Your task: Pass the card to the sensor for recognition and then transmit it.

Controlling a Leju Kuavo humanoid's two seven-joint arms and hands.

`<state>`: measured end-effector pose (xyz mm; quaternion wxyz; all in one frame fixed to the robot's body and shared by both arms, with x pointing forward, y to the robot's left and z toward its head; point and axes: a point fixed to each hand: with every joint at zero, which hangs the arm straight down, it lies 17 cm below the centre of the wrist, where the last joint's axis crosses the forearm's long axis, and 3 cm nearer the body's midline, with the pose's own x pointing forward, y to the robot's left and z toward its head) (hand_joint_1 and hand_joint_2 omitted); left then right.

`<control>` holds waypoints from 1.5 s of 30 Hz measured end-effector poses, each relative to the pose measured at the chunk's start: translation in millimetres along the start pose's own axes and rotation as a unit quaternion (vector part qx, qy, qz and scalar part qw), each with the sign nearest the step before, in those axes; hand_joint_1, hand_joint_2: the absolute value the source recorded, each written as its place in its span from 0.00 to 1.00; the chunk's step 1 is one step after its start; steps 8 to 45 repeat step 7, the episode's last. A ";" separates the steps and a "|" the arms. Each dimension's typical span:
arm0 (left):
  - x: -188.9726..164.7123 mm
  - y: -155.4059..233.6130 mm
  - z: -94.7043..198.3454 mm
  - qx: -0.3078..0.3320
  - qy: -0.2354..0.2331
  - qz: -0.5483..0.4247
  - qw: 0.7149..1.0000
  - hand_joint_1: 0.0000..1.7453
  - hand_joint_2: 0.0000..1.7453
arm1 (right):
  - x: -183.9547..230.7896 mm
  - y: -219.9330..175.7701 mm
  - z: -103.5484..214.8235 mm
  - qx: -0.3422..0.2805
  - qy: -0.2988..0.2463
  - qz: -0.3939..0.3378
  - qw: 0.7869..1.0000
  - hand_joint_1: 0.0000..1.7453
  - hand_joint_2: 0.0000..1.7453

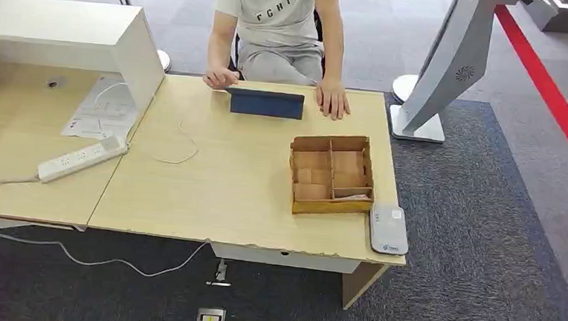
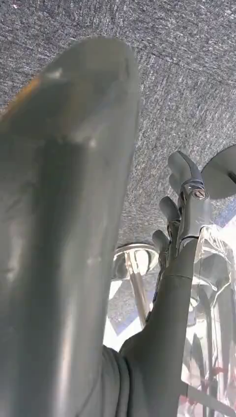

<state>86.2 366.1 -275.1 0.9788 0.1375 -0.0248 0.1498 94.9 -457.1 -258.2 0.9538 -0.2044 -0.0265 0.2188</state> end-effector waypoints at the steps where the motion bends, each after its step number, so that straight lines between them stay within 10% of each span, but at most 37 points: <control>1: 0.0 0.3 0.0 0.001 0.000 0.000 1.000 0.00 0.00 | -0.1 0.1 0.0 0.000 0.000 0.000 1.000 0.00 0.00; 45: -1.4 2.1 -0.3 0.006 0.005 0.003 1.000 0.00 0.00 | -0.1 1.2 0.2 0.004 0.000 0.003 1.000 0.00 0.00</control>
